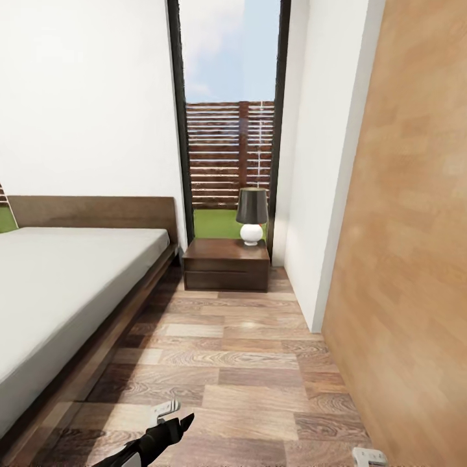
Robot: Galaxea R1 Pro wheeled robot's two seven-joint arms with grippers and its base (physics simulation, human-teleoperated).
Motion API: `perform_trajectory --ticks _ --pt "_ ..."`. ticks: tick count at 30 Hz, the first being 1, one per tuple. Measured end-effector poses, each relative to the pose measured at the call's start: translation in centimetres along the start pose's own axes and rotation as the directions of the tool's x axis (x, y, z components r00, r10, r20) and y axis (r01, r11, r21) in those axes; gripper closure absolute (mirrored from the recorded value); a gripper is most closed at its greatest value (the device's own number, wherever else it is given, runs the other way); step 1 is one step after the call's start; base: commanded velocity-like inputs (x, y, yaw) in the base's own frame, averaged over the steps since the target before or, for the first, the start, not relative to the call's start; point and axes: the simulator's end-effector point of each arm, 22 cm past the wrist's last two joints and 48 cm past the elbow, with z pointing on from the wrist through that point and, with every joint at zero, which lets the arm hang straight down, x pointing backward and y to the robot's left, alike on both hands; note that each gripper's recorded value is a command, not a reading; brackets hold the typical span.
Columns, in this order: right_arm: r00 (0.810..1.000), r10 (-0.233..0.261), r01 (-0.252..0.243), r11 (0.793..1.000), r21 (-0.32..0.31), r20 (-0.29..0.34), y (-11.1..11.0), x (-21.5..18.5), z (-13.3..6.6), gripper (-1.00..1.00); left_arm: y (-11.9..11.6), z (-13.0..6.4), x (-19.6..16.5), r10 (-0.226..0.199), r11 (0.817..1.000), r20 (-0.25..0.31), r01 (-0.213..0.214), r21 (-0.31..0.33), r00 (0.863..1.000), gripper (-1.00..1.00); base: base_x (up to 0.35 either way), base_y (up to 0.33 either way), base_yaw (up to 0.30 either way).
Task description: In the bedroom, move the book from the bed onto either nightstand, and place the two sandals side by side next to the bed.
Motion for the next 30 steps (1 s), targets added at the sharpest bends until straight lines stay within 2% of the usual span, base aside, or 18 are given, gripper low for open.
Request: perform_trajectory --ticks 30 --pt "0.999 0.0 0.0 1.0 0.005 -0.047 -0.2 2.1 0.7 -1.0 1.1 0.5 2.1 -0.016 1.0 -0.041 0.015 -0.018 0.999 -1.0 0.0 0.0 0.0"
